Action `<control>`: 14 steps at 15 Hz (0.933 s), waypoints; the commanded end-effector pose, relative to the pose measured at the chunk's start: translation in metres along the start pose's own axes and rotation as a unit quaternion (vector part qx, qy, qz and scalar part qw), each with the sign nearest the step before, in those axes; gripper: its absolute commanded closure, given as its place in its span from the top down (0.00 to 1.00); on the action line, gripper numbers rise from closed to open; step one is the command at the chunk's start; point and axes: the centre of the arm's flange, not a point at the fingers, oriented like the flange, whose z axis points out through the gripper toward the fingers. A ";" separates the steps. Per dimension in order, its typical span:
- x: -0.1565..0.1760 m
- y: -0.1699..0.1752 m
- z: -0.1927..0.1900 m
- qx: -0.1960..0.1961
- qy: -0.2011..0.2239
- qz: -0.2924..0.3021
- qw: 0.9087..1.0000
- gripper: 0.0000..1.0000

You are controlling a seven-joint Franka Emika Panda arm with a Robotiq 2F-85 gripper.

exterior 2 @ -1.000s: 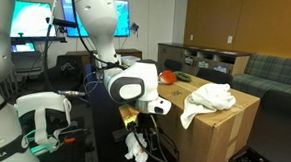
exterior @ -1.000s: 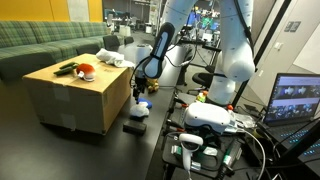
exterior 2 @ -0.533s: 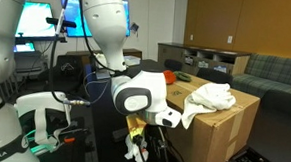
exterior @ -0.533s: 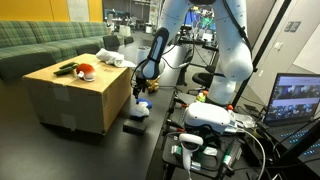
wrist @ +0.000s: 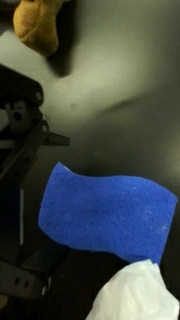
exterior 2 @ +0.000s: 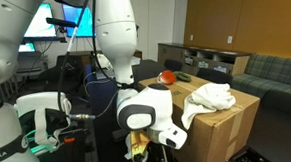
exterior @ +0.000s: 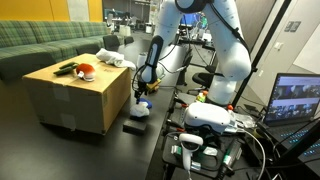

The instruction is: Remove the brown moose, white plastic, toy vegetable, put them on the table and put the white cloth, blue sponge and black whiteboard eraser on the box

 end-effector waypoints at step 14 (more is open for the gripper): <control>-0.012 -0.002 0.037 0.053 -0.023 0.043 0.997 0.67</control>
